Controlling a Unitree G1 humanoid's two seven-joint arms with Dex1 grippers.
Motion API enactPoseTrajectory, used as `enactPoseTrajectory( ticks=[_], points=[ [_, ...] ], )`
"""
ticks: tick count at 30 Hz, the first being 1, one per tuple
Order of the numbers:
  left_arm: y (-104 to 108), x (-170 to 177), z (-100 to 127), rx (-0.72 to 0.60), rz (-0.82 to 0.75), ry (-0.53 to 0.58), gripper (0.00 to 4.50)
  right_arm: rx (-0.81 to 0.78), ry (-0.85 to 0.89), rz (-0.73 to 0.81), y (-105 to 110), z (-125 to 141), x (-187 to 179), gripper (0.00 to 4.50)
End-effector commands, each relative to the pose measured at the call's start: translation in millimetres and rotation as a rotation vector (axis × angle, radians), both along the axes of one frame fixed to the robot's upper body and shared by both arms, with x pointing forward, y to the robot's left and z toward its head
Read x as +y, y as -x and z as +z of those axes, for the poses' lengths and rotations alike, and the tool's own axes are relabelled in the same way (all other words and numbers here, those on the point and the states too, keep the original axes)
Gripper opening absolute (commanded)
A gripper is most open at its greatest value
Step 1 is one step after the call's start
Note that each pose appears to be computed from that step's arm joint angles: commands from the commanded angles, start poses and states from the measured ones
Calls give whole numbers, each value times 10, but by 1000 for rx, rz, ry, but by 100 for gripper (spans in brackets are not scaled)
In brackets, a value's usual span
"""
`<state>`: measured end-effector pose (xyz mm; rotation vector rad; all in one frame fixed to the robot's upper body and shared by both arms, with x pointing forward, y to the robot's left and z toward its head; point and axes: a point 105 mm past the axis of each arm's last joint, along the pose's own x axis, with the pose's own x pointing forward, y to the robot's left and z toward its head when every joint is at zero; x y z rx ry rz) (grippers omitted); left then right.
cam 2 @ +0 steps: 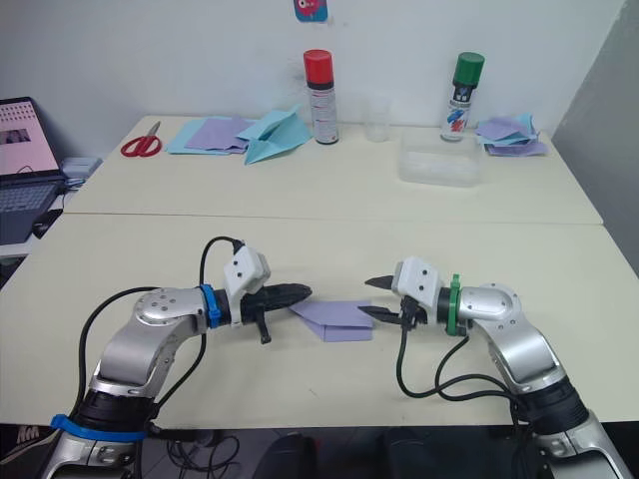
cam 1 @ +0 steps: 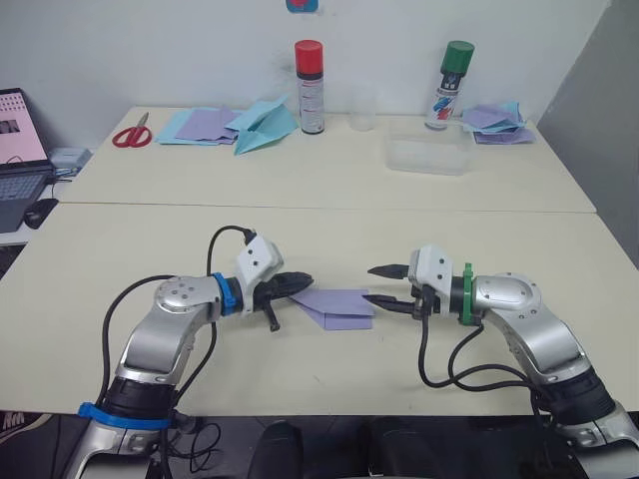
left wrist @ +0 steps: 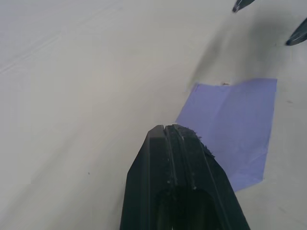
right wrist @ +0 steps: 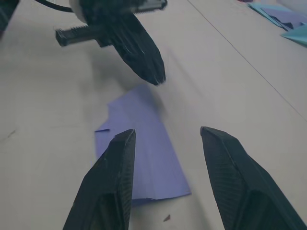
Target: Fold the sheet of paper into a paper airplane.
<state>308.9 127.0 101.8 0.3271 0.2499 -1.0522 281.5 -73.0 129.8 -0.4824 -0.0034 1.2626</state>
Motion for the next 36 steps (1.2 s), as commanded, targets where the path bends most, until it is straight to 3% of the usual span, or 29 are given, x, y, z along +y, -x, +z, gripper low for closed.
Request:
enactPoseTrajectory(
  ticks=[1,4,7,10,15,23,28,31,34,36],
  points=[
    [8,8,-156,22,-9,-64,3,-56,10,66,112,47,76,225],
    [25,41,-344,78,-3,-121,3,-57,24,99,165,18,85,225],
    [32,50,-441,125,11,-109,3,-43,33,141,240,-1,68,225],
    [45,51,-490,140,6,-112,0,-50,70,163,265,-61,38,166],
    [-47,91,-462,141,41,-105,0,-98,158,161,243,-252,-18,5],
    [-72,70,-280,128,19,-61,0,-129,175,143,217,-335,-27,5],
    [-105,104,-290,117,27,-98,0,-204,160,141,198,-269,-59,5],
    [-120,141,-380,118,32,-138,0,-259,170,149,168,-283,-77,66],
    [-116,123,-441,130,22,-141,0,-322,192,148,116,-328,-75,160],
    [-119,105,-463,134,17,-138,0,-335,205,157,105,-373,-66,160]
  ],
)
